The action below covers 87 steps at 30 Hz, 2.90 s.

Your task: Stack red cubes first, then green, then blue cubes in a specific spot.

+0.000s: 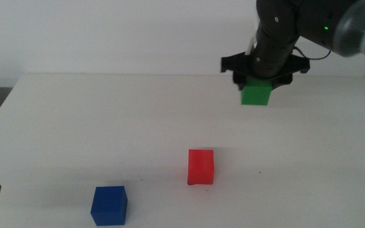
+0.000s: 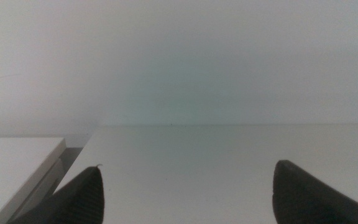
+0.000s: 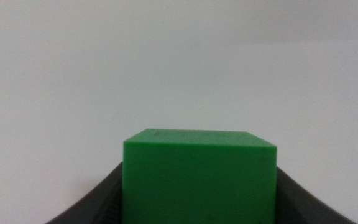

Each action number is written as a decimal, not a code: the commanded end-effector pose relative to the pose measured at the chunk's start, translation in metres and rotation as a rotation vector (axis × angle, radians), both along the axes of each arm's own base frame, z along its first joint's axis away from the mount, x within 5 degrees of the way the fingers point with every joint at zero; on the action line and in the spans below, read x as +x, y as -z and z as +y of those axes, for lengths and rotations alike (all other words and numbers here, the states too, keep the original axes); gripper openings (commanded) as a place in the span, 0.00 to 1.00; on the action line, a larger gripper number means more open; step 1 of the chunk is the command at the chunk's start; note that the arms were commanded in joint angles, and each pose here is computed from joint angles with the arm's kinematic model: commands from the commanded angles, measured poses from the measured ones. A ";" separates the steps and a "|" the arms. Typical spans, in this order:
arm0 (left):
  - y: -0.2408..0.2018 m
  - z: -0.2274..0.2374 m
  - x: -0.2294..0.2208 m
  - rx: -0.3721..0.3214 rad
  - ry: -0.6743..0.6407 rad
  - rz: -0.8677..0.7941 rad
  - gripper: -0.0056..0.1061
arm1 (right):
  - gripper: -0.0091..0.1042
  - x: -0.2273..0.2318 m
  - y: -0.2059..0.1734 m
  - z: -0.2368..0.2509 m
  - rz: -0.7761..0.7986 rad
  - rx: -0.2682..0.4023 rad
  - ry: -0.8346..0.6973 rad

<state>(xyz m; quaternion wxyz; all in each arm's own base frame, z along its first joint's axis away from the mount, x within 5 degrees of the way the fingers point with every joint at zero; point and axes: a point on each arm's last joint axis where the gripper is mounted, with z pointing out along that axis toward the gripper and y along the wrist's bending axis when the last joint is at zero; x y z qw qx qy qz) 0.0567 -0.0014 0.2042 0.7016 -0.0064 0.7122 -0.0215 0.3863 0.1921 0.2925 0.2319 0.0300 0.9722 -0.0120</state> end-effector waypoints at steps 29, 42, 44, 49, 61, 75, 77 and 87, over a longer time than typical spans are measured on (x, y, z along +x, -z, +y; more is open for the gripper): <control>-0.001 0.000 0.000 -0.001 0.003 -0.012 0.86 | 0.19 -0.091 0.048 0.100 0.028 0.010 -0.087; -0.001 0.000 0.000 -0.001 0.003 -0.012 0.86 | 0.19 -0.086 0.064 0.105 0.035 -0.010 -0.104; -0.001 0.000 0.000 -0.001 0.003 -0.012 0.86 | 0.19 -0.085 0.066 0.106 0.034 -0.009 -0.106; -0.001 0.000 0.000 -0.001 0.003 -0.012 0.86 | 0.19 -0.086 0.066 0.104 0.045 -0.021 -0.096; -0.001 0.000 0.000 -0.001 0.003 -0.012 0.86 | 0.61 -0.086 0.069 0.105 0.058 -0.024 -0.092; -0.001 0.000 0.000 -0.001 0.003 -0.012 0.86 | 0.82 -0.126 -0.052 0.061 -0.107 0.015 -0.310; -0.001 0.000 0.000 -0.001 0.003 -0.012 0.86 | 0.82 -0.140 -0.079 0.047 -0.151 0.026 -0.399; -0.001 0.000 0.000 -0.001 0.003 -0.012 0.86 | 0.82 -0.236 -0.136 -0.058 -0.417 0.047 -0.700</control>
